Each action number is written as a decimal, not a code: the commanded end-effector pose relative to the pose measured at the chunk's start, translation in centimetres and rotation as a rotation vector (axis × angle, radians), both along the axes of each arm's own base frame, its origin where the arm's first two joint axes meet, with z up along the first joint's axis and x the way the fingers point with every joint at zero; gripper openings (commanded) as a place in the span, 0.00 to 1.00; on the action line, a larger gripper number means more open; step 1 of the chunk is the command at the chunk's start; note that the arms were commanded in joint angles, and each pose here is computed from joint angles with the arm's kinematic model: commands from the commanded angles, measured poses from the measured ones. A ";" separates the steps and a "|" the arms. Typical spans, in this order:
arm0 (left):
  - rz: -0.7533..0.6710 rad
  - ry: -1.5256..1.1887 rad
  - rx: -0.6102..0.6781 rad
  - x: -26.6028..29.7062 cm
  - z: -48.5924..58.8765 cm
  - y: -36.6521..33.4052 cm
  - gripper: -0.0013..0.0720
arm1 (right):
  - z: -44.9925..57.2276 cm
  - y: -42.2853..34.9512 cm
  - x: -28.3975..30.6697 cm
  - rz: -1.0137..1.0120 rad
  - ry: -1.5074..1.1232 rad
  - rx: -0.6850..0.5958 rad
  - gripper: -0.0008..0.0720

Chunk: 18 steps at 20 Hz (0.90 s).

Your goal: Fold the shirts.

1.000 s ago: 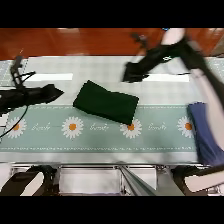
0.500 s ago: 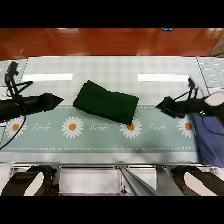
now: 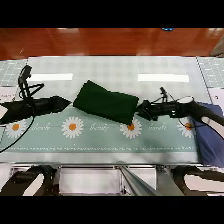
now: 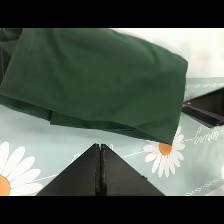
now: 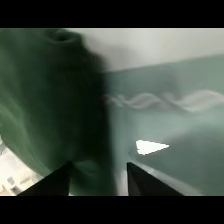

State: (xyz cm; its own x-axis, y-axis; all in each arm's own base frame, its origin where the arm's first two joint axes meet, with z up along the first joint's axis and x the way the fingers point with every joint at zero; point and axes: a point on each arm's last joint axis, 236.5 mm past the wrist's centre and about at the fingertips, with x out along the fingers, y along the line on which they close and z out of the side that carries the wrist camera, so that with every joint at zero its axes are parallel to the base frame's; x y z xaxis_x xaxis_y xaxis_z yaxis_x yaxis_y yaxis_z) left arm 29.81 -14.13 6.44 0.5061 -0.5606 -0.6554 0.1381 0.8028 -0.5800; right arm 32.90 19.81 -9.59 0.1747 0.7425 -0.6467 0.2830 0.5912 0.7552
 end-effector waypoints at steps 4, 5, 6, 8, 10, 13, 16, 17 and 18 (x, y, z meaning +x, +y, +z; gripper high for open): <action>-0.002 0.050 0.003 0.3 -1.6 -0.1 0.06 | 0.1 5.8 1.9 0.154 -0.029 0.039 0.54; -0.002 0.055 0.003 0.3 -1.7 -0.1 0.06 | 0.5 6.2 2.1 0.176 -0.039 0.036 0.37; -0.002 0.060 0.002 0.3 -1.9 -0.1 0.06 | 1.2 6.4 2.5 0.200 -0.063 0.037 0.09; 0.001 0.059 -0.003 0.4 -1.8 -0.2 0.06 | 3.5 6.9 3.3 0.283 -0.128 0.039 0.04; 0.010 0.049 -0.002 0.7 -1.8 -0.1 0.06 | 5.9 6.9 4.7 0.383 -0.197 -0.046 0.04; 0.025 0.062 -0.008 1.1 -2.2 0.0 0.06 | 11.6 6.0 8.5 0.443 -0.313 -0.223 0.03; 0.020 0.095 -0.063 0.5 -1.8 -0.9 0.06 | 19.3 1.2 12.6 0.380 -0.422 -0.387 0.03; 0.018 0.097 -0.063 0.5 -1.8 -1.0 0.06 | 21.5 -0.4 13.2 0.357 -0.444 -0.418 0.03; 0.018 0.096 -0.063 0.5 -1.8 -0.9 0.06 | 23.6 -2.2 13.4 0.343 -0.458 -0.439 0.03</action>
State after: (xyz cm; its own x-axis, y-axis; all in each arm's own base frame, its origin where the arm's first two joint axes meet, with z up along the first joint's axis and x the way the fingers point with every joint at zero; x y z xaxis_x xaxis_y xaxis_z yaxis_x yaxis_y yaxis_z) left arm 30.49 -14.70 4.54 0.4638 -0.5783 -0.6712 0.0725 0.7798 -0.6218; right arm 44.98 22.87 8.48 0.2069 0.6151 -0.7608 -0.2913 0.7811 0.5523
